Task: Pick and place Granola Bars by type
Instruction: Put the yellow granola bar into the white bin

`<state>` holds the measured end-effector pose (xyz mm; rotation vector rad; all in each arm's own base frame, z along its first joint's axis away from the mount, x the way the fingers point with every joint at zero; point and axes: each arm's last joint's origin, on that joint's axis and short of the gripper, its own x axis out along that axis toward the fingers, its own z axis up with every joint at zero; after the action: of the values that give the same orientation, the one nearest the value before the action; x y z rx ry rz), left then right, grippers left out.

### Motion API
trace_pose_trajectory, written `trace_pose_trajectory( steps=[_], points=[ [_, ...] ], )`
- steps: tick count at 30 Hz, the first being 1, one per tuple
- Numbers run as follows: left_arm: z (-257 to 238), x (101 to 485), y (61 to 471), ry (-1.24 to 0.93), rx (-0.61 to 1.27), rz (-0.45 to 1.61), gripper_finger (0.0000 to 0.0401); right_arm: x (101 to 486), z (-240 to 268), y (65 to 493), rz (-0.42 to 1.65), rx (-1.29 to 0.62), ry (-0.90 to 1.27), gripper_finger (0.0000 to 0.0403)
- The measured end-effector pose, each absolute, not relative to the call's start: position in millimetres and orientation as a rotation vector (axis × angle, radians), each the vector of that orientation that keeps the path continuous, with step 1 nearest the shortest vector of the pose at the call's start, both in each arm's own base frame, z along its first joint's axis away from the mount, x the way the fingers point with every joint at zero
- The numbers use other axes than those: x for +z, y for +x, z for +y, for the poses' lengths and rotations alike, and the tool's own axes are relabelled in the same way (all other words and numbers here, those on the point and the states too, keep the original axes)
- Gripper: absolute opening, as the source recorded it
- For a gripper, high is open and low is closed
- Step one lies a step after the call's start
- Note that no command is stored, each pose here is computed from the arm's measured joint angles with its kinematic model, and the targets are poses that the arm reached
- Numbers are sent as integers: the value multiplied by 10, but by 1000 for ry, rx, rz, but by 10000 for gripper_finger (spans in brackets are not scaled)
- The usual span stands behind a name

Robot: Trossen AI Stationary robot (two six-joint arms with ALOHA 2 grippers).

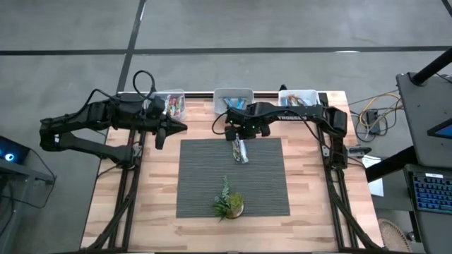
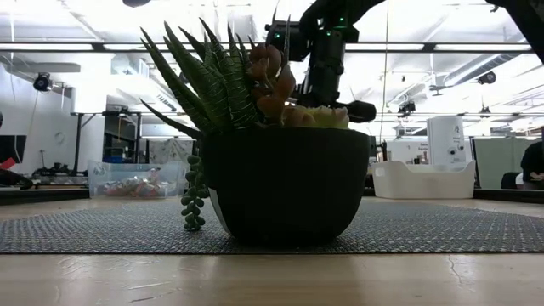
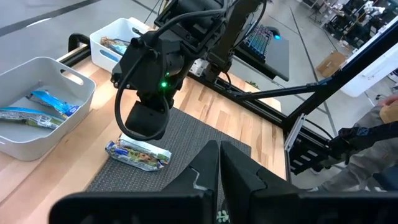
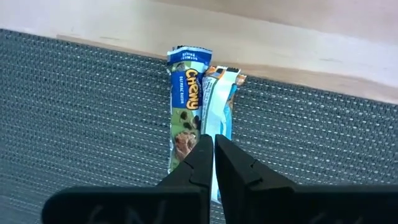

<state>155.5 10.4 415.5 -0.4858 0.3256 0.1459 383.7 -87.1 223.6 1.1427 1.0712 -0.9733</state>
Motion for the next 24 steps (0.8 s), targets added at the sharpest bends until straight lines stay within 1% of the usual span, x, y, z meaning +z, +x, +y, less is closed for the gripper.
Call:
trace_pose_trajectory(
  steps=[3,6,11,17,20,24],
  points=[
    [104,4155,1555,-486,146,325,0,2225,-866,3834,1089,-950,1133,20],
    [104,4155,1555,-486,146,325,0,2165,-861,3851,1128,-921,1148,45],
    [105,4155,1556,-487,146,326,0,2045,-856,3888,1171,-914,1153,107],
    [104,4155,1556,-487,145,326,0,2036,-877,3882,1161,-938,1135,185],
    [105,4155,1556,-488,146,326,0,2036,-907,3876,1152,-950,1127,214],
    [104,4155,1555,-499,148,325,0,1981,-913,3890,1164,-957,1121,243]
  ],
)
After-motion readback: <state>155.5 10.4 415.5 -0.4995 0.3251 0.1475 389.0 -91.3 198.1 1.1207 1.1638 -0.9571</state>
